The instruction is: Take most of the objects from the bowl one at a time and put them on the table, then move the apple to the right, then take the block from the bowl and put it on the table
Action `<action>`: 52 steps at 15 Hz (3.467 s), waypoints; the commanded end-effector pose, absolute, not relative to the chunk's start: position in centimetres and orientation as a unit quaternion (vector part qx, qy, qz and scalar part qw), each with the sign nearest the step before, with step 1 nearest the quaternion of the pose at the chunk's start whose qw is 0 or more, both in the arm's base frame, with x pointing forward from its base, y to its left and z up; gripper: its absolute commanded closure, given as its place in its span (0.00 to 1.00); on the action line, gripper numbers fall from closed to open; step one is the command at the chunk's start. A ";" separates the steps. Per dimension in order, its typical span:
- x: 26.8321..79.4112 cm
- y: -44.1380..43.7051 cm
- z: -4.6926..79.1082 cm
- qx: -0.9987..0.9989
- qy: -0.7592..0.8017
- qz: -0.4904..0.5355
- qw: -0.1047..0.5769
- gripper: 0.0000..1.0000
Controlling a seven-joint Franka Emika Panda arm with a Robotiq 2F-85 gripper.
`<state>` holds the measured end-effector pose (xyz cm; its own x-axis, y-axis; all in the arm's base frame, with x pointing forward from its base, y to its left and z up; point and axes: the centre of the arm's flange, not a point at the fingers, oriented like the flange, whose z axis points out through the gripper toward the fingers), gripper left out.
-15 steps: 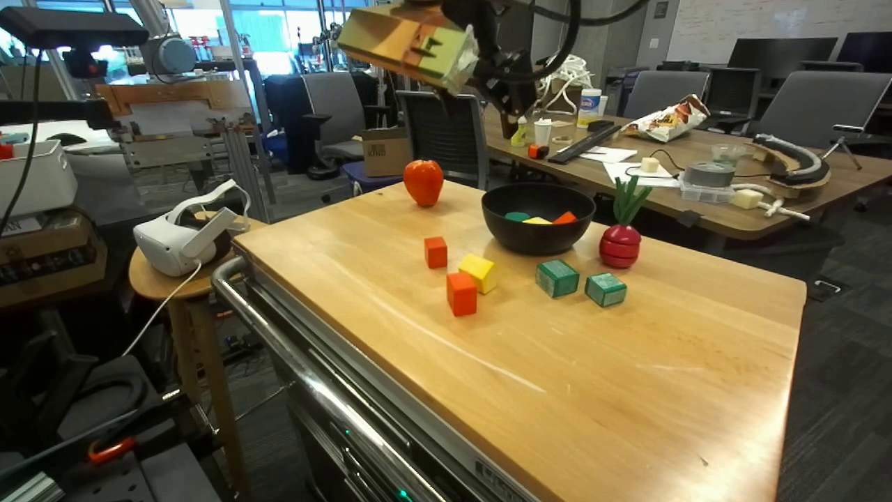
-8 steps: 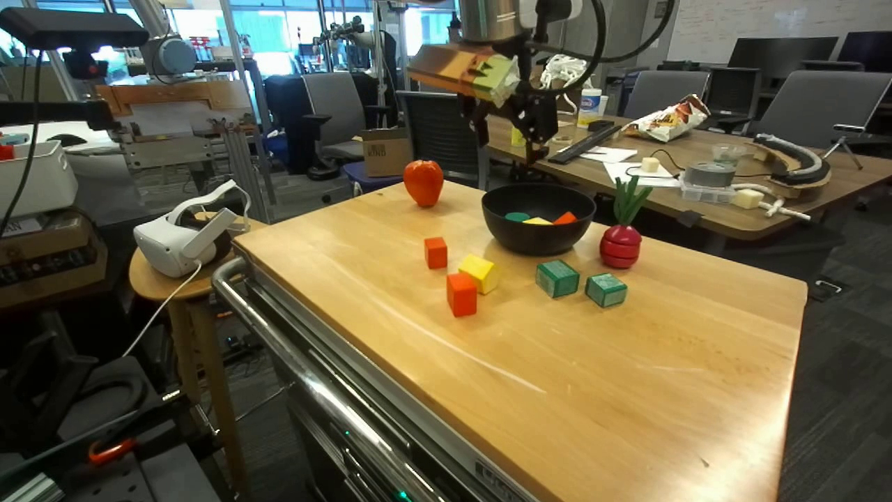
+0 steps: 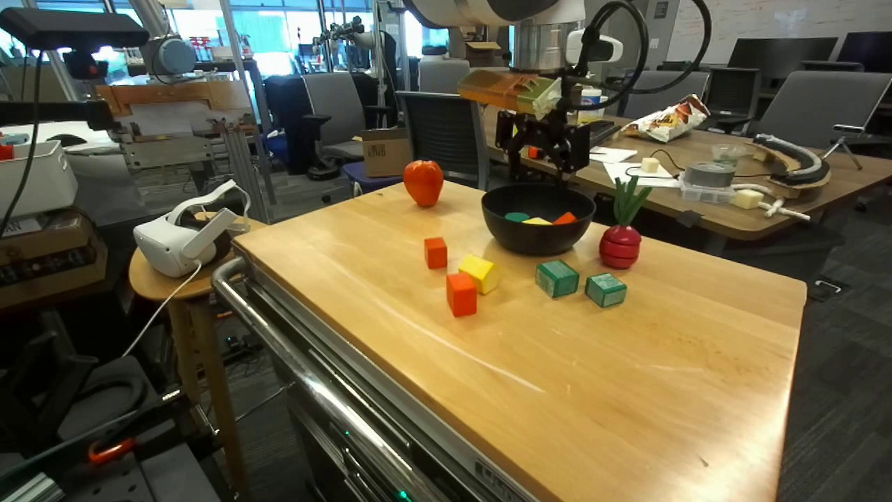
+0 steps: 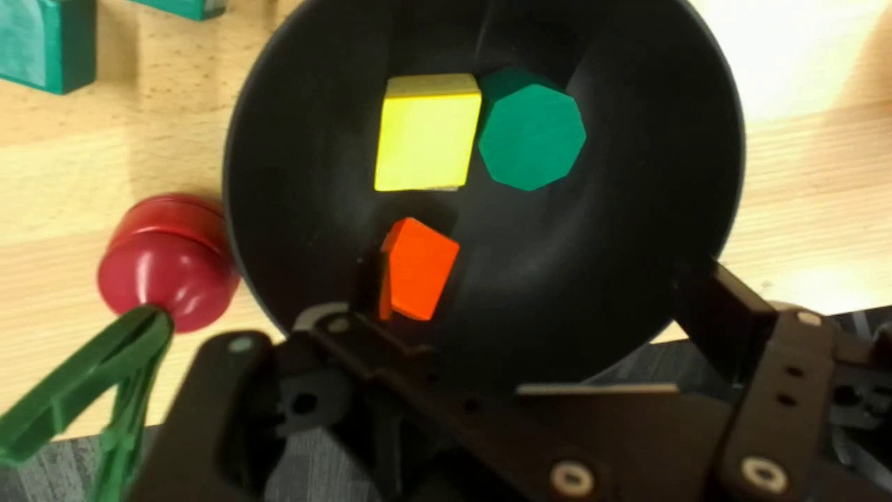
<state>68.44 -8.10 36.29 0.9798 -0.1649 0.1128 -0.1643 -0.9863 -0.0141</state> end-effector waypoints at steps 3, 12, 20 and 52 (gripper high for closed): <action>71.5 -8.8 35.3 -0.994 0.102 -0.007 -0.031 0.00; 71.7 -9.0 32.1 -0.989 0.136 0.053 -0.032 0.00; 72.2 -8.7 31.6 -0.985 0.150 0.077 -0.029 0.37; 57.9 2.3 40.4 -0.989 -0.139 0.041 0.014 0.85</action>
<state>60.94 1.07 43.57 0.9717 0.2189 -0.0890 0.2149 -0.9752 -0.0532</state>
